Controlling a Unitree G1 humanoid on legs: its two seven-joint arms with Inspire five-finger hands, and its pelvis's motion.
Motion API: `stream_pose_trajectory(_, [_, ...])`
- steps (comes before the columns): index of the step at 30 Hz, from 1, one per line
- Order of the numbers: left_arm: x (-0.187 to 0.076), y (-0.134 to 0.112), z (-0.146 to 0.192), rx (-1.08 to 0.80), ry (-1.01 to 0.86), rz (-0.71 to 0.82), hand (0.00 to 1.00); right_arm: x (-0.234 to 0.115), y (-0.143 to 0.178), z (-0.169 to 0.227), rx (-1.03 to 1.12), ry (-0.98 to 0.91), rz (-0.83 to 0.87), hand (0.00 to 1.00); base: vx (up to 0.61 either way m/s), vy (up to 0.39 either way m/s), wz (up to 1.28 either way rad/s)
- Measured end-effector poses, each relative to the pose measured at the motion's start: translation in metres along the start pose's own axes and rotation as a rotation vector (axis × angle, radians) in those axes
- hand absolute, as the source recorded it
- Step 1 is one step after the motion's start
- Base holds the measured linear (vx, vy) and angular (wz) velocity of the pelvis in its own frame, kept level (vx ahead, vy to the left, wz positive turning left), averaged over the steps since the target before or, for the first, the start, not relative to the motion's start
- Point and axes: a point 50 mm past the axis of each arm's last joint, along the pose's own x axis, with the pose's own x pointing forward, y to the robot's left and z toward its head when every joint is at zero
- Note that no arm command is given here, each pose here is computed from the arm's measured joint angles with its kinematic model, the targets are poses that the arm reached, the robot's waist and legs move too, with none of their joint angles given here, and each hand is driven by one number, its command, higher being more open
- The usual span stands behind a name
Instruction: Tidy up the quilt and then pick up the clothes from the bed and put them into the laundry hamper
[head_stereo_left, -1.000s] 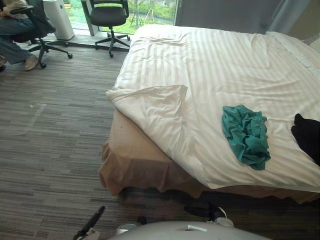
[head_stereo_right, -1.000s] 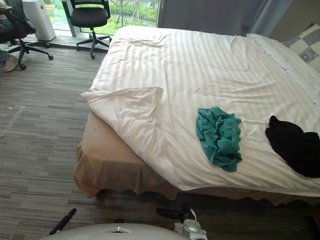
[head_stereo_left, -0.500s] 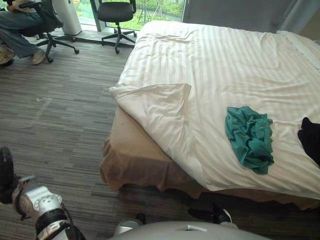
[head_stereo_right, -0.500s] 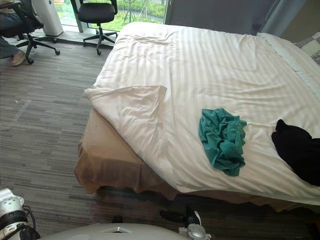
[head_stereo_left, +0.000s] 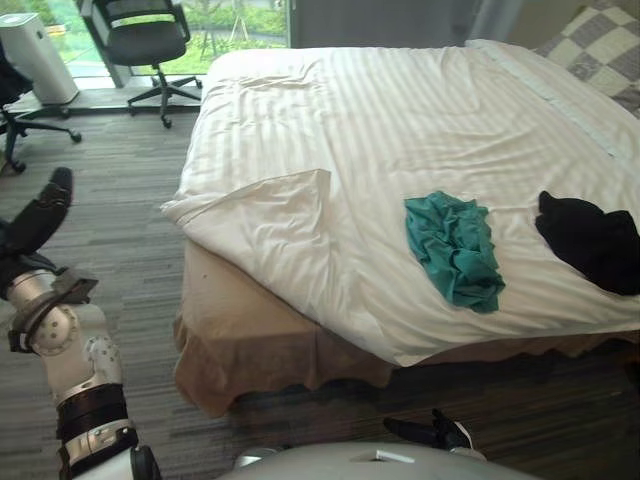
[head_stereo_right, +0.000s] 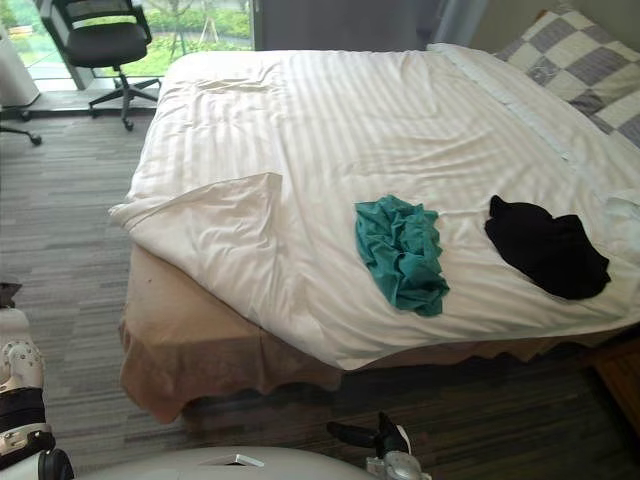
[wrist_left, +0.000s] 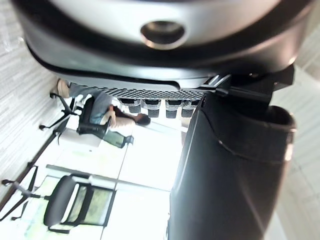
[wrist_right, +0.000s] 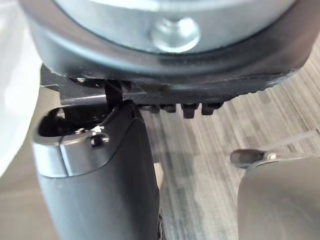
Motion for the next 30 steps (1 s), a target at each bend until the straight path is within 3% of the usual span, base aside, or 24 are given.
stream_pose_trajectory(12, [-0.019,-0.06,-0.028,0.297,0.081,-0.383,1.0,-0.006,-0.014,-0.021,-0.02,0.051,-0.02,0.0,-0.03,-0.05,-0.18])
stream_pose_trajectory(14, [-0.016,-0.082,-0.038,0.374,0.109,-0.485,1.0,-0.006,-0.015,-0.019,-0.025,0.041,-0.021,0.0,-0.01,-0.047,0.02])
stream_pose_trajectory(20, [-0.01,-0.112,-0.051,0.422,0.164,-0.558,1.0,-0.004,-0.015,-0.012,-0.026,0.022,-0.024,0.0,-0.01,-0.008,-0.01])
stream_pose_trajectory(30, [0.014,-0.174,-0.013,0.544,-0.029,-0.651,1.0,0.0,-0.007,0.02,-0.014,-0.096,-0.043,0.0,-0.08,-0.008,-0.04])
